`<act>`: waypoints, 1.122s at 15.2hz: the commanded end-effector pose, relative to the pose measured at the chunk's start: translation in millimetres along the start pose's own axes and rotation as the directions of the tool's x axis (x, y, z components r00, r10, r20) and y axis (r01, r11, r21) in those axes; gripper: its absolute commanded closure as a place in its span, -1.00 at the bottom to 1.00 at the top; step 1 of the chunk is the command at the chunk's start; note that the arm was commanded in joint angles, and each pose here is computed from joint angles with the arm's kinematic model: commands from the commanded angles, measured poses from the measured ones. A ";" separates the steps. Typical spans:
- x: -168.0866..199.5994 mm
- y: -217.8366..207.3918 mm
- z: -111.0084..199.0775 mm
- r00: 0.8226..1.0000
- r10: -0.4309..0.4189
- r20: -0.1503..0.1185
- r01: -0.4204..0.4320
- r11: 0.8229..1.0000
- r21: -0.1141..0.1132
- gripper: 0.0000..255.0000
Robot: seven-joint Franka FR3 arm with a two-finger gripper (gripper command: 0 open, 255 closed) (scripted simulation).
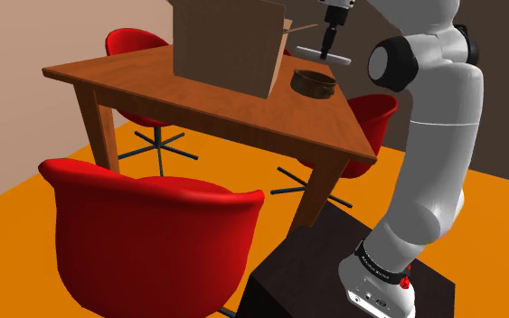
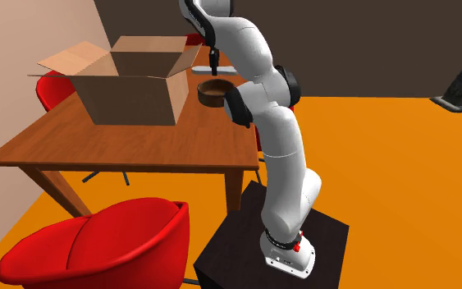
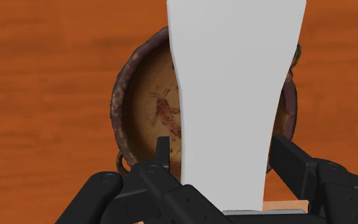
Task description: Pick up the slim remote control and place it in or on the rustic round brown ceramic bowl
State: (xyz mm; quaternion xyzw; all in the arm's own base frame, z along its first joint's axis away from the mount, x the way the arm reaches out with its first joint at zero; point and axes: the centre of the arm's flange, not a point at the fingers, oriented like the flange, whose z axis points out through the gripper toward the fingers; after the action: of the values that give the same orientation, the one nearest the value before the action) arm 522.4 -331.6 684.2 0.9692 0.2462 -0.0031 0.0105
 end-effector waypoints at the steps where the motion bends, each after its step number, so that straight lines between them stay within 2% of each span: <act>1: 0.2 0.6 9.8 1.000 -0.001 -0.001 0.001 1.000 -0.001 1.00; 11: 0.8 -0.4 62.6 1.000 -0.001 -0.001 0.001 1.000 -0.001 1.00; 17: 0.8 -0.4 64.2 1.000 -0.001 -0.001 0.001 1.000 -0.001 1.00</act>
State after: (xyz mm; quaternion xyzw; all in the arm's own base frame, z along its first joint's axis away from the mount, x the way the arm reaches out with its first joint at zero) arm 522.9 -332.3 619.9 0.9690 0.2469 -0.0029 0.0107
